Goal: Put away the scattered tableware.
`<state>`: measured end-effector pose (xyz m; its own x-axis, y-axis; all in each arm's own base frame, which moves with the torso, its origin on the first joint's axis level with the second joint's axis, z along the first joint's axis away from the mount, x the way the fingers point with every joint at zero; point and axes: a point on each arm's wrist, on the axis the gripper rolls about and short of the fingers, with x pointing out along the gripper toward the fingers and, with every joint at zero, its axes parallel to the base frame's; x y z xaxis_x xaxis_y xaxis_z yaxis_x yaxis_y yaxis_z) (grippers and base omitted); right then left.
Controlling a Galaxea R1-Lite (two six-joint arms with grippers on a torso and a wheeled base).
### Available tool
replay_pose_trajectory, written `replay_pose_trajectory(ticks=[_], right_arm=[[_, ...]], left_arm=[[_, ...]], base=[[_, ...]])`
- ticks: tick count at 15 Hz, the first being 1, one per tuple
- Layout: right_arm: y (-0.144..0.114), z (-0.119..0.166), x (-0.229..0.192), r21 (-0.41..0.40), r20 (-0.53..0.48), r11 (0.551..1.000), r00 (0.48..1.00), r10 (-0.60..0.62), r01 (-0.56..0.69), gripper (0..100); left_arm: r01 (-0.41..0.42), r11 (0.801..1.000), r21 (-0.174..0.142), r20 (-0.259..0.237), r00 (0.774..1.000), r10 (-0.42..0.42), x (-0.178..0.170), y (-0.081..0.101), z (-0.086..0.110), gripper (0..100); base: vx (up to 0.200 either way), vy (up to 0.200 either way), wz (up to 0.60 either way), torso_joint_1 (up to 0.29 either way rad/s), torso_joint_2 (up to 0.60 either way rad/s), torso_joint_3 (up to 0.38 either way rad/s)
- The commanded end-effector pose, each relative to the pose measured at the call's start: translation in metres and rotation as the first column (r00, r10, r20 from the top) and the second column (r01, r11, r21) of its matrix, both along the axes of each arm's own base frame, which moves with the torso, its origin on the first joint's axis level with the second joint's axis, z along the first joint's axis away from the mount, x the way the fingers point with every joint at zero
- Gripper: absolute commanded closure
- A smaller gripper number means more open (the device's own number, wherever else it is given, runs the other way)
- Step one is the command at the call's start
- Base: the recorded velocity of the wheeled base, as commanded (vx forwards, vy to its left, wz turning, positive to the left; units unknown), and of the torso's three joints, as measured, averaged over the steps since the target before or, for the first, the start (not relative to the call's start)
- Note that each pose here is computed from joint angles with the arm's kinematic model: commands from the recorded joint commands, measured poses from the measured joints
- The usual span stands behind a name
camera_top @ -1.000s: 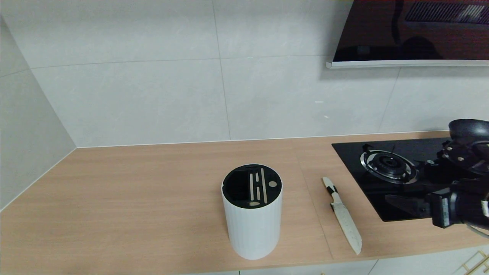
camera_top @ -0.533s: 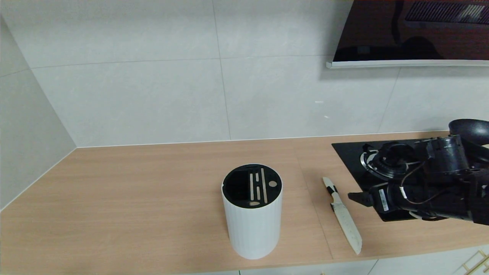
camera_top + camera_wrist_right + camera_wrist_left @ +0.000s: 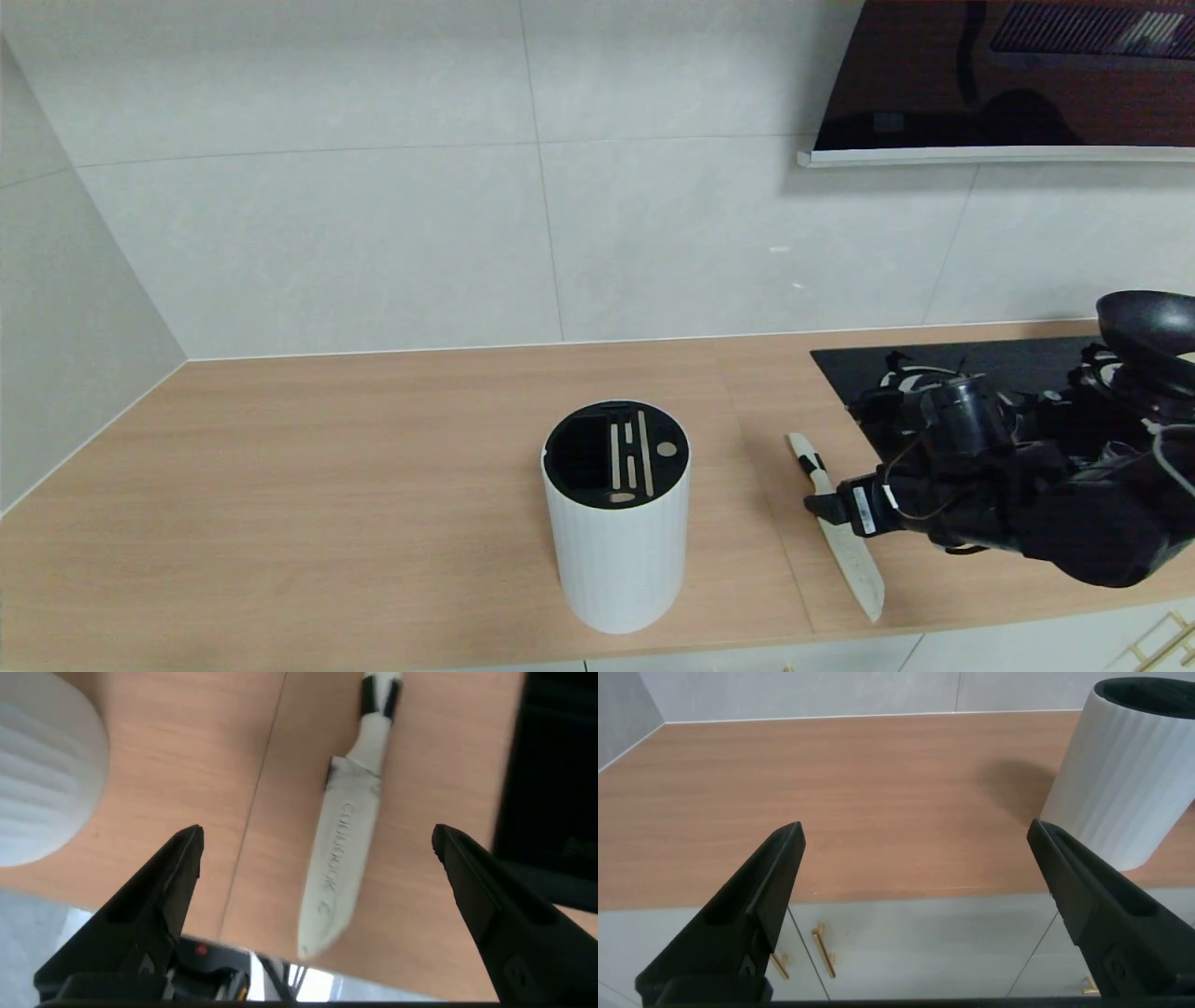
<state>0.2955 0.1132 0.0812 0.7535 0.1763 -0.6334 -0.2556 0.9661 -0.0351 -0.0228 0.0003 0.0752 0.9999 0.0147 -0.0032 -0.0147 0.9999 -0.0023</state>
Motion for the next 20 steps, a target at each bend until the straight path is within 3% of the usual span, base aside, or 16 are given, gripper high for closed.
replay_pose_trajectory(ticks=[1, 6, 20], right_arm=[[0.008, -0.039, 0.014, -0.035, -0.031, 0.999, 0.999, -0.02, 0.019, 0], [-0.005, -0.063, 0.036, -0.049, -0.034, 0.994, 0.995, -0.096, 0.094, 0], [0.001, -0.084, 0.052, 0.005, -0.067, 0.988, 0.986, -0.154, 0.155, 0]], left_arm=[[-0.001, 1.0, -0.001, 0.0, 1.0, 0.001, 0.0, 0.0, 0.0, 0], [-0.001, 1.0, -0.001, 0.0, 1.0, 0.001, 0.0, 0.0, 0.0, 0], [-0.001, 1.0, -0.001, 0.0, 1.0, 0.001, 0.0, 0.0, 0.0, 0]], base=[[0.0, 0.0, 0.0, 0.0, 0.0, 0.0], [0.0, 0.0, 0.0, 0.0, 0.0, 0.0], [0.0, 0.0, 0.0, 0.0, 0.0, 0.0]])
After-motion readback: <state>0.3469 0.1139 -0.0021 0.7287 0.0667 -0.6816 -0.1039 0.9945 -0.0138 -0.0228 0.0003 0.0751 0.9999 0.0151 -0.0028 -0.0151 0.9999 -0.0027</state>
